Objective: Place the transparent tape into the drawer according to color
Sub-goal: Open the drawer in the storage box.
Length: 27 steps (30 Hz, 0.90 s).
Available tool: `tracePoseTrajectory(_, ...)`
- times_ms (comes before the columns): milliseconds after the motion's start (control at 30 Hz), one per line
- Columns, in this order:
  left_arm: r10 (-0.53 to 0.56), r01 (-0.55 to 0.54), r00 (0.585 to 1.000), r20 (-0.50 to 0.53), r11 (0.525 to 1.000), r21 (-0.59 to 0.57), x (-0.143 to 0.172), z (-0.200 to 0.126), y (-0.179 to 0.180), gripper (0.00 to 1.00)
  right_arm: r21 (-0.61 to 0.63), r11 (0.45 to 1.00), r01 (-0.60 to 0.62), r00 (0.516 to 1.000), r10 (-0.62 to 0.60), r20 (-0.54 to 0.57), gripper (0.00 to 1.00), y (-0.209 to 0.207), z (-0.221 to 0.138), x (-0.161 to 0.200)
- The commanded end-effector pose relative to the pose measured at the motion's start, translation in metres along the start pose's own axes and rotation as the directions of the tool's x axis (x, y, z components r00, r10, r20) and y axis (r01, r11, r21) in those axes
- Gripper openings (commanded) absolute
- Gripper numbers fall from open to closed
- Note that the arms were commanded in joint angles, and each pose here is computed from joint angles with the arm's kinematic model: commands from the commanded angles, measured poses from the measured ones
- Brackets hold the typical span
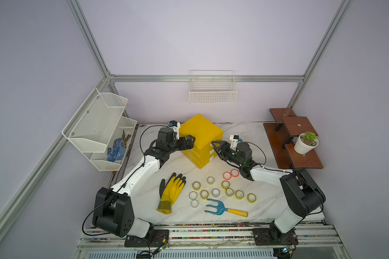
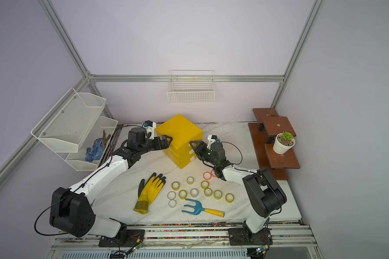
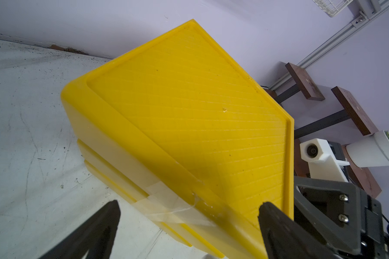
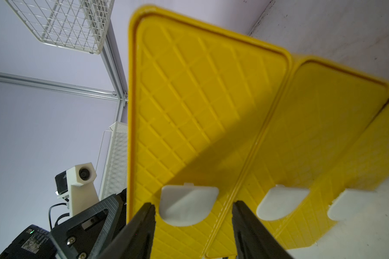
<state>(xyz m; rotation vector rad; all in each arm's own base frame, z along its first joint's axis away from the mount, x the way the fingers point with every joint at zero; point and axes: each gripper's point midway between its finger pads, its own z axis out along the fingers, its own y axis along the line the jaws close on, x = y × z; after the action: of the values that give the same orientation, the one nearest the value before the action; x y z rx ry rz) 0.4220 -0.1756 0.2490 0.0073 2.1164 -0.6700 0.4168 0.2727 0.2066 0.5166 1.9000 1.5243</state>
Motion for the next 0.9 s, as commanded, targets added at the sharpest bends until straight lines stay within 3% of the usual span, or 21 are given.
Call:
tracePoseTrajectory(0, 0.03, -0.031, 0.999, 0.024, 0.999, 0.032, -0.005, 0.002, -0.007, 1.0, -0.066, 0.998, 0.019, 1.0, -0.018, 0.015, 0.58, 0.019, 0.007, -0.006)
tracePoseTrajectory(200, 0.034, -0.034, 0.999, 0.016, 0.999, 0.027, -0.003, 0.003, -0.005, 1.0, -0.075, 0.997, 0.031, 0.999, -0.029, 0.023, 0.57, 0.018, 0.011, -0.008)
tracePoseTrajectory(600, 0.025, -0.025, 1.0, 0.001, 0.999, 0.037, 0.002, 0.007, -0.006, 1.0, -0.115, 0.993, 0.036, 0.999, -0.034, 0.023, 0.39, 0.017, 0.01, -0.009)
tracePoseTrajectory(867, 0.01, -0.01, 1.0, -0.006, 0.999, 0.038, 0.002, 0.012, -0.005, 1.0, -0.137, 0.991, 0.007, 1.0, -0.005, 0.019, 0.38, 0.015, -0.007, -0.003)
